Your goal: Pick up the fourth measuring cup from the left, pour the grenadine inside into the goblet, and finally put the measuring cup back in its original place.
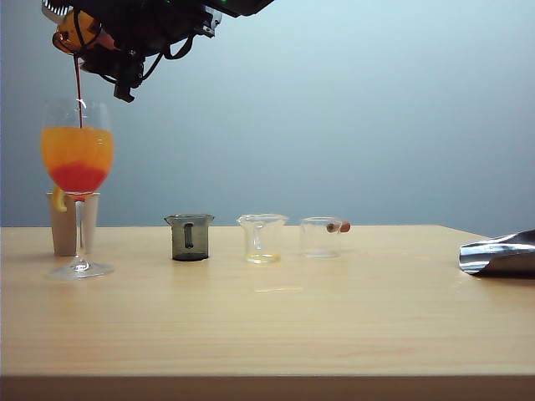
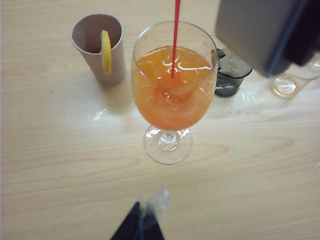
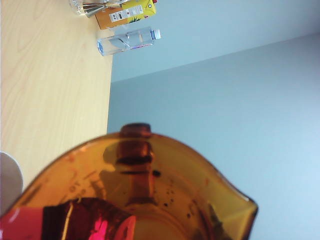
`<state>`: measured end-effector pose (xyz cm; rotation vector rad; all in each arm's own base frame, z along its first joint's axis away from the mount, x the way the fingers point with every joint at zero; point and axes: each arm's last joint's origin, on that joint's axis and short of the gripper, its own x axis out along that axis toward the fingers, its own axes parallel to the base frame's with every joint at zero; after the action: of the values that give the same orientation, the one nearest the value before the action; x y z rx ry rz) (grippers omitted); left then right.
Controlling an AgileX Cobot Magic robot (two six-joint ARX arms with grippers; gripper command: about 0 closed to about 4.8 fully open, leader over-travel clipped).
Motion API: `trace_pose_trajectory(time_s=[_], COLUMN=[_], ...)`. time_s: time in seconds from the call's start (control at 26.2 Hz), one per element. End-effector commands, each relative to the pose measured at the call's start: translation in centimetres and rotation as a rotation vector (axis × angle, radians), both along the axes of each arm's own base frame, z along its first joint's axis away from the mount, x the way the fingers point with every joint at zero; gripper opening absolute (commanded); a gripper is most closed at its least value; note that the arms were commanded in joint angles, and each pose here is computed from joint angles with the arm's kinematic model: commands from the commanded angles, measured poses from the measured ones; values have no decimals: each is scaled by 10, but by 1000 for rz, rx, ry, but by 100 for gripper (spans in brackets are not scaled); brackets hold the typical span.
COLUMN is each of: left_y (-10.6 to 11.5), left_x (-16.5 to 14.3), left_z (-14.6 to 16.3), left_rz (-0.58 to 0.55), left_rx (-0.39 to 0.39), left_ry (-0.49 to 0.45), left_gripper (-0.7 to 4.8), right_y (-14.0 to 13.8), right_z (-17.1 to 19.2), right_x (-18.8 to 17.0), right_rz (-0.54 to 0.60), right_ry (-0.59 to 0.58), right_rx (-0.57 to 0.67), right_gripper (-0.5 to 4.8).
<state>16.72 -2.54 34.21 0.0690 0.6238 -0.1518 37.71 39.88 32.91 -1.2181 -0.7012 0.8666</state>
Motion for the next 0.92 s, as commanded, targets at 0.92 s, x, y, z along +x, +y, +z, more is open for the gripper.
trace_pose_trajectory(time_s=[0.92], left_y=[0], left_x=[0], left_z=[2], left_rz=[2], left_rx=[-6], left_ry=[-15], left_gripper=[-2], right_y=[0], right_z=[10], right_x=[-4], right_rz=[4], right_ry=[-126], right_rx=[-24], right_gripper=[144])
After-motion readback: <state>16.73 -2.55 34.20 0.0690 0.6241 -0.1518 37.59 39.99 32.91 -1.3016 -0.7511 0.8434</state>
